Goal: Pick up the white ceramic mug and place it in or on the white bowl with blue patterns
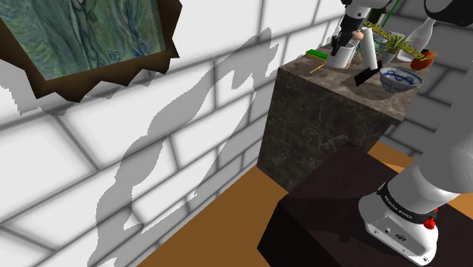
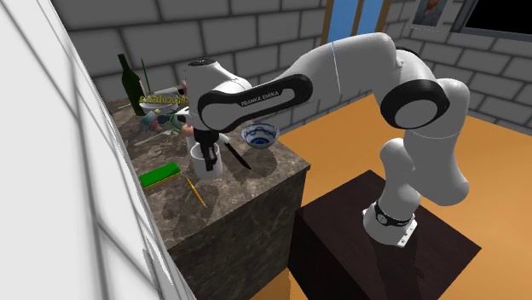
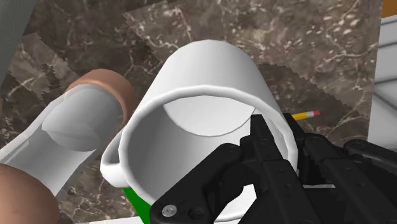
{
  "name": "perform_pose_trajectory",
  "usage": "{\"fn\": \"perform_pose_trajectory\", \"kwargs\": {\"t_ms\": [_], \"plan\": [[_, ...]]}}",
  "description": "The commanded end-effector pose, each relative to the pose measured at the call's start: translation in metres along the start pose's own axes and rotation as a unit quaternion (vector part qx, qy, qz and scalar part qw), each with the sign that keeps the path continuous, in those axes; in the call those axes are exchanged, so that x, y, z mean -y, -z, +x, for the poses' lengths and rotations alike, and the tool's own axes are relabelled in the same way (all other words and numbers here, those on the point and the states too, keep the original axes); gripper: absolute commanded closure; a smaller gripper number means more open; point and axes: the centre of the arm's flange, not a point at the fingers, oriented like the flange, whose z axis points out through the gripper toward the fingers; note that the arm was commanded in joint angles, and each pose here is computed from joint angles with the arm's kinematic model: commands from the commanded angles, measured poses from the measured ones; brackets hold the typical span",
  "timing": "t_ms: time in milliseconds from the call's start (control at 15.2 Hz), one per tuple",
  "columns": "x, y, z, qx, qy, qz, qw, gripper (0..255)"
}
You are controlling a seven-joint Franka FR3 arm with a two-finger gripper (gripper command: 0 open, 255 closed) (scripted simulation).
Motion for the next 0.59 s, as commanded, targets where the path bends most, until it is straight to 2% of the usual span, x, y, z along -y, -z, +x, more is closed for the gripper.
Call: {"fn": "perform_pose_trajectory", "kwargs": {"t_ms": [0, 528], "plan": [[0.000, 0.011, 0.002, 0.000, 0.000, 0.000, 1.0000, 255], [-0.001, 0.053, 0.007, 0.000, 0.000, 0.000, 1.0000, 255]]}}
